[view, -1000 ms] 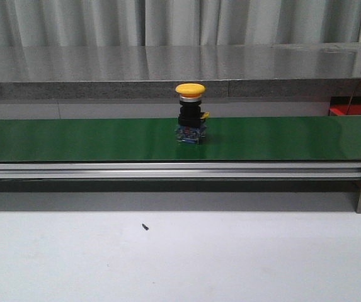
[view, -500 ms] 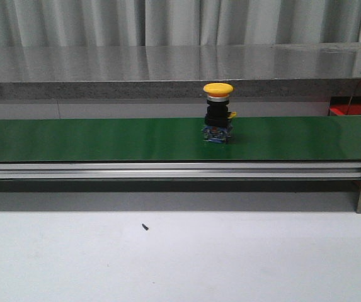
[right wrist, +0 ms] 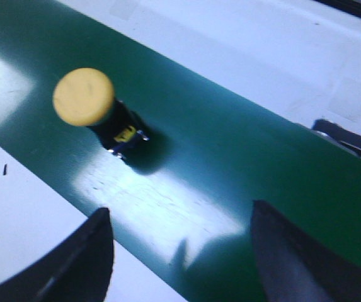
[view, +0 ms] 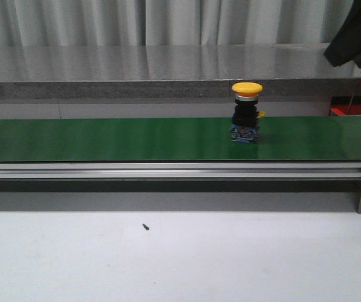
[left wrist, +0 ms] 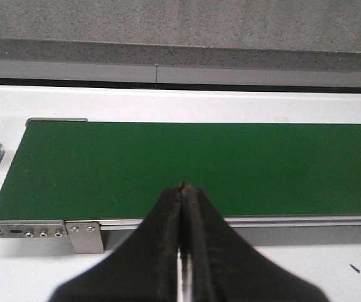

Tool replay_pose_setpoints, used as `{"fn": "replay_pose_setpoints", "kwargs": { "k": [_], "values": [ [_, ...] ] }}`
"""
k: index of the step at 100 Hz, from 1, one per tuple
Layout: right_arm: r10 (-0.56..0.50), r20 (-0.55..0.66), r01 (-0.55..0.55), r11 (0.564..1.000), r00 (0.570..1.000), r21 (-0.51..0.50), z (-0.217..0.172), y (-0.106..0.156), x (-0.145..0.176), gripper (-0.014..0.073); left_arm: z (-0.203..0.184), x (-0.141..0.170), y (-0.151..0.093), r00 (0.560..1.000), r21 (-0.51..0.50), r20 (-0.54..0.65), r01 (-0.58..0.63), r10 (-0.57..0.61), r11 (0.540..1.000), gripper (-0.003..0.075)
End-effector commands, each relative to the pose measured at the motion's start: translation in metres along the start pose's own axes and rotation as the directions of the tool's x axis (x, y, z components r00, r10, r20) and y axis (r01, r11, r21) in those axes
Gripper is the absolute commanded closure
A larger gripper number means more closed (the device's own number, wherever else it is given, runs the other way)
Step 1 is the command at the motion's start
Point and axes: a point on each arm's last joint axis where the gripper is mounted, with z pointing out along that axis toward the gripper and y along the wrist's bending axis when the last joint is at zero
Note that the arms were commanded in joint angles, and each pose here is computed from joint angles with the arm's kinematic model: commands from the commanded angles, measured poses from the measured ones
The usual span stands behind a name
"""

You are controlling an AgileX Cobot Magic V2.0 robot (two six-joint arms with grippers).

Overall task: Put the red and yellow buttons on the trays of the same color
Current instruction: 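Grasp the second yellow button off the conveyor with the right gripper, then lower the second yellow button into the yellow tray and open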

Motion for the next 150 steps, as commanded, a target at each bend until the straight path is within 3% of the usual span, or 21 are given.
{"fn": "replay_pose_setpoints", "kwargs": {
  "k": [1,27,66,104,126,150],
  "values": [
    [-0.067,0.086,0.066,0.998,0.994,0.006,-0.006,0.013,-0.018,0.0116,-0.003,-0.013,0.000,0.997,-0.008,0.082,0.017,-0.016,1.000,0.0740],
    [-0.110,0.053,0.112,0.992,0.993,-0.048,0.017,0.024,-0.022,0.0116,-0.003,-0.012,0.000,0.997,-0.005,0.076,0.016,-0.016,1.000,0.0740],
    [-0.105,0.009,0.105,0.991,0.994,-0.081,0.050,0.011,-0.031,0.0123,-0.003,-0.012,-0.001,0.997,-0.003,0.072,0.016,-0.016,1.000,0.0740],
    [-0.098,-0.046,0.093,0.991,0.994,-0.096,0.060,0.007,-0.026,0.0349,-0.003,-0.011,-0.001,0.998,0.003,0.062,0.016,-0.016,1.000,0.0740],
    [0.005,-0.087,-0.005,1.000,0.996,0.005,0.029,-0.010,-0.024,0.0376,-0.003,-0.011,-0.001,0.998,0.003,0.061,0.016,-0.016,1.000,0.0740],
    [0.199,0.020,-0.199,0.971,0.980,0.130,-0.050,-0.037,-0.007,0.0376,-0.003,-0.011,-0.001,0.998,0.003,0.061,0.016,-0.016,1.000,0.0740]
  ]
}}
